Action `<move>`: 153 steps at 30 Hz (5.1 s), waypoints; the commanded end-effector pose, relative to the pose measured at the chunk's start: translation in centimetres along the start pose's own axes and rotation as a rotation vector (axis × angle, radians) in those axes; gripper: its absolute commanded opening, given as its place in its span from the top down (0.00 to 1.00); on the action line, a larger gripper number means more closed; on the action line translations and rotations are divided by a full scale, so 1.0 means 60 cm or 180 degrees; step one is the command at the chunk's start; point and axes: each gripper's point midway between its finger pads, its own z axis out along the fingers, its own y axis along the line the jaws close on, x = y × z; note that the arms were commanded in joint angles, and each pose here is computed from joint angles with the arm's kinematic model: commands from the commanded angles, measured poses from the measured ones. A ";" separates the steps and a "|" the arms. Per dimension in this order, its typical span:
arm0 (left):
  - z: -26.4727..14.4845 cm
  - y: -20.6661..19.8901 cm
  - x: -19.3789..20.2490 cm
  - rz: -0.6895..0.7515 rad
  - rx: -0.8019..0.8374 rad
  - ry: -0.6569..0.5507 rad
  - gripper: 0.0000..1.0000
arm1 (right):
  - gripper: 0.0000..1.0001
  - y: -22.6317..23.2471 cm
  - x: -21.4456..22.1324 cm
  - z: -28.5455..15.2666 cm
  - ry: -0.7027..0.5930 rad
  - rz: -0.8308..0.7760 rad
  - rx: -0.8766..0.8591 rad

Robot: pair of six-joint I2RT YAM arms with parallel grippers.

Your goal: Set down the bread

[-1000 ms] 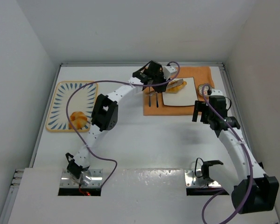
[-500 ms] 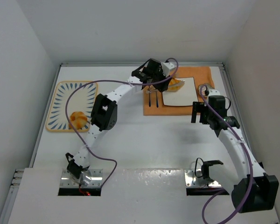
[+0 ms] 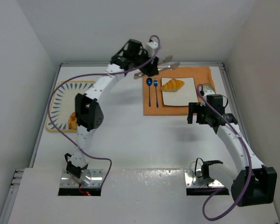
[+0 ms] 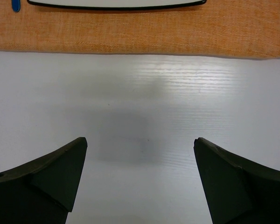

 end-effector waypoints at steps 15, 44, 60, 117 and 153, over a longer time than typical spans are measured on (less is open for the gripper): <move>-0.684 0.127 0.258 -0.0377 -0.1443 0.0986 0.44 | 0.04 0.208 -0.071 0.010 -0.0030 -0.0776 -0.0880; -0.764 0.064 0.479 -0.0940 -0.1731 0.1328 0.41 | 0.04 0.256 0.011 -0.012 0.0100 -0.1246 -0.0960; -0.750 0.044 0.528 -0.1308 -0.1761 0.1444 0.39 | 0.04 0.253 0.022 -0.014 0.0109 -0.1197 -0.0981; 0.071 -0.161 0.043 0.0620 0.0311 0.0239 0.99 | 0.05 -0.076 0.025 -0.082 0.0005 0.0677 0.0676; -0.093 -0.117 -0.090 0.0106 0.0431 -0.0303 0.40 | 0.04 -0.035 0.017 -0.074 -0.0020 0.0696 0.0222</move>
